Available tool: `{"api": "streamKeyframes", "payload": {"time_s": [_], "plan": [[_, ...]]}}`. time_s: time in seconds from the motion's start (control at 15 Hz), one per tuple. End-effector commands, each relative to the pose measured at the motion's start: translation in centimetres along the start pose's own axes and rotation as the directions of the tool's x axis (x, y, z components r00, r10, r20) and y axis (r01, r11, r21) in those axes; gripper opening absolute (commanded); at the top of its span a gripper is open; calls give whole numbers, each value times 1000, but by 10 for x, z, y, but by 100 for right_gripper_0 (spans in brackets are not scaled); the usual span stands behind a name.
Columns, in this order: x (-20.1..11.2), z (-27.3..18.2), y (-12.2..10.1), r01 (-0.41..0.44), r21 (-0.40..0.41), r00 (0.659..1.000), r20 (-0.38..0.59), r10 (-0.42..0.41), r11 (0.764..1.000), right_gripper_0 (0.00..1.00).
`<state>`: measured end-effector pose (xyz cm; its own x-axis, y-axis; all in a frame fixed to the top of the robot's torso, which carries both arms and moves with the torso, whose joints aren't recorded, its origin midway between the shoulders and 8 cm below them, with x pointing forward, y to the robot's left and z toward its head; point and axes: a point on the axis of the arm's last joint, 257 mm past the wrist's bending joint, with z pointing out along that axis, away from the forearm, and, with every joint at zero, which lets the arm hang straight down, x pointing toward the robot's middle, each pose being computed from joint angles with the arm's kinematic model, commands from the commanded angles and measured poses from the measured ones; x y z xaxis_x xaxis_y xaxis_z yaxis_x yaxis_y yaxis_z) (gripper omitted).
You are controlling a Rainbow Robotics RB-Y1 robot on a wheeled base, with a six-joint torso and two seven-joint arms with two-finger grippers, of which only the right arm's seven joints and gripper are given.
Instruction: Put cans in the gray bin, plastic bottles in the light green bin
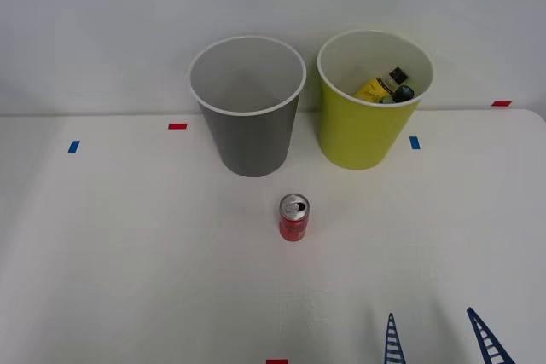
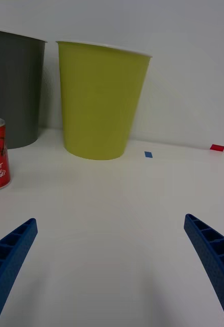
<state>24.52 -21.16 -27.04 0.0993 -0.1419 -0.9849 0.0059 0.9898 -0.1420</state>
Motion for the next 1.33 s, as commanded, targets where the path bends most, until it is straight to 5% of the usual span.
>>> {"api": "streamKeyframes", "payload": {"time_s": [0.07,1.07,1.13,1.33], "plan": [[0,0,0,0,0,1000,0,0,1000,100],[0,0,0,0,0,1000,0,0,1000,100],[15,-4,3,9,-23,1000,-28,-10,1000,100],[-7,-17,13,14,-84,998,58,-9,996,100]]}}
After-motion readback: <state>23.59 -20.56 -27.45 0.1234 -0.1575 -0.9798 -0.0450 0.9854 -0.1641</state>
